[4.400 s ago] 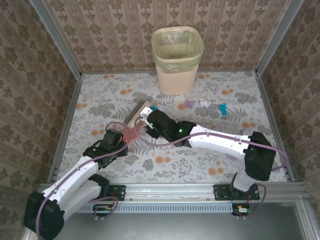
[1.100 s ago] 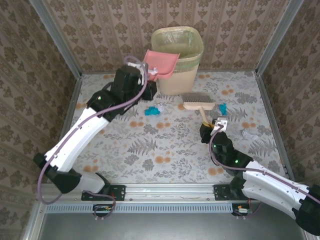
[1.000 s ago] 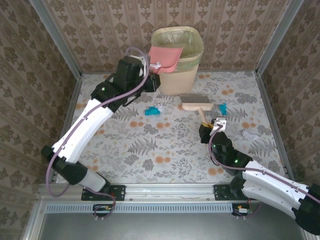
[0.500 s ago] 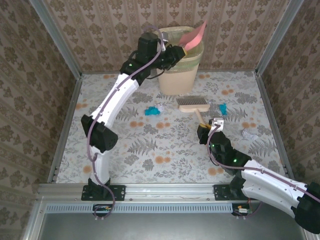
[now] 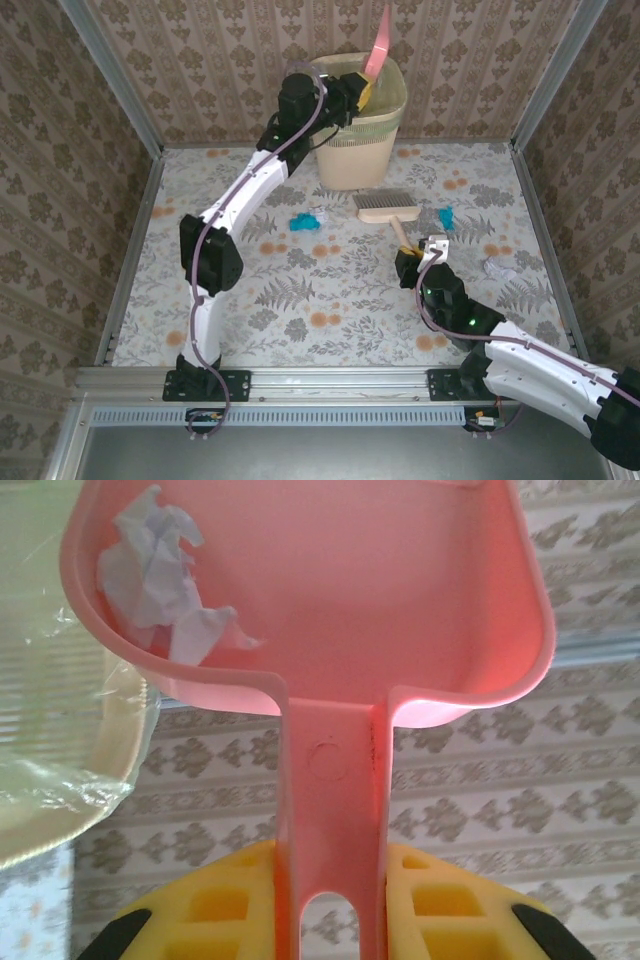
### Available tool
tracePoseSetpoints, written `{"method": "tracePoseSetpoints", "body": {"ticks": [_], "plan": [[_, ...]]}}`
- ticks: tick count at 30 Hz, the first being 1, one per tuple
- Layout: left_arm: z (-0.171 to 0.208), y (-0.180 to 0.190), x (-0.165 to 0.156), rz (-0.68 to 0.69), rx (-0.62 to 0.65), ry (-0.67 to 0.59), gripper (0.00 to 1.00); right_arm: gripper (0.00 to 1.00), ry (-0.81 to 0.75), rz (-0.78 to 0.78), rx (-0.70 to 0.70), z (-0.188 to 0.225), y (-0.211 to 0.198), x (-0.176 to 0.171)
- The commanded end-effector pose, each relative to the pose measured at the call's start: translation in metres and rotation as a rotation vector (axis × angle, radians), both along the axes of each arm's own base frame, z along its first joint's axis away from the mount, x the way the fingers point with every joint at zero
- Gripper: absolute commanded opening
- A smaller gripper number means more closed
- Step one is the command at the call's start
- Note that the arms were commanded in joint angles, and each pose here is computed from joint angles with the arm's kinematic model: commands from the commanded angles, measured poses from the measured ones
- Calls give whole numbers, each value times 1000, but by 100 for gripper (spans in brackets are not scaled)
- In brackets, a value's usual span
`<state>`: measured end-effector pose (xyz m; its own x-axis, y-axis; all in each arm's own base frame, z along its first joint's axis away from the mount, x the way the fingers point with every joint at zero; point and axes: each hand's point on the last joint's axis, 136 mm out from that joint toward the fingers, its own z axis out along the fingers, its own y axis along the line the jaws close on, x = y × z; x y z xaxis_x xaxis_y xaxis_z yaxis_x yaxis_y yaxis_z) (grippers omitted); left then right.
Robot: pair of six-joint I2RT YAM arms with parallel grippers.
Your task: Sweep away the paper scraps from the table
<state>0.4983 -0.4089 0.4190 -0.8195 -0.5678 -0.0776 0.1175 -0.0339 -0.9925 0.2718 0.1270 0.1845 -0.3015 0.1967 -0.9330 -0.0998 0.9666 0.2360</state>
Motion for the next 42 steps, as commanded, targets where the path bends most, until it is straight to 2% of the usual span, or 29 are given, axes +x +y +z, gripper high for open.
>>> {"method": "tracePoseSetpoints", "body": {"ticks": [1, 10, 27, 35, 42], "plan": [[48, 17, -7, 28, -192, -58, 0, 0, -70, -15, 41, 25, -1, 4], [32, 32, -4, 84, -265, -25, 0, 0, -70, -14, 43, 25, -1, 4], [33, 38, -6, 101, -467, -29, 0, 0, -72, -9, 33, 24, 0, 4], [27, 40, -10, 106, -496, -17, 0, 0, -73, -8, 31, 24, 0, 4], [32, 36, -15, 86, -472, -39, 0, 0, -73, -8, 27, 24, 0, 4]]}}
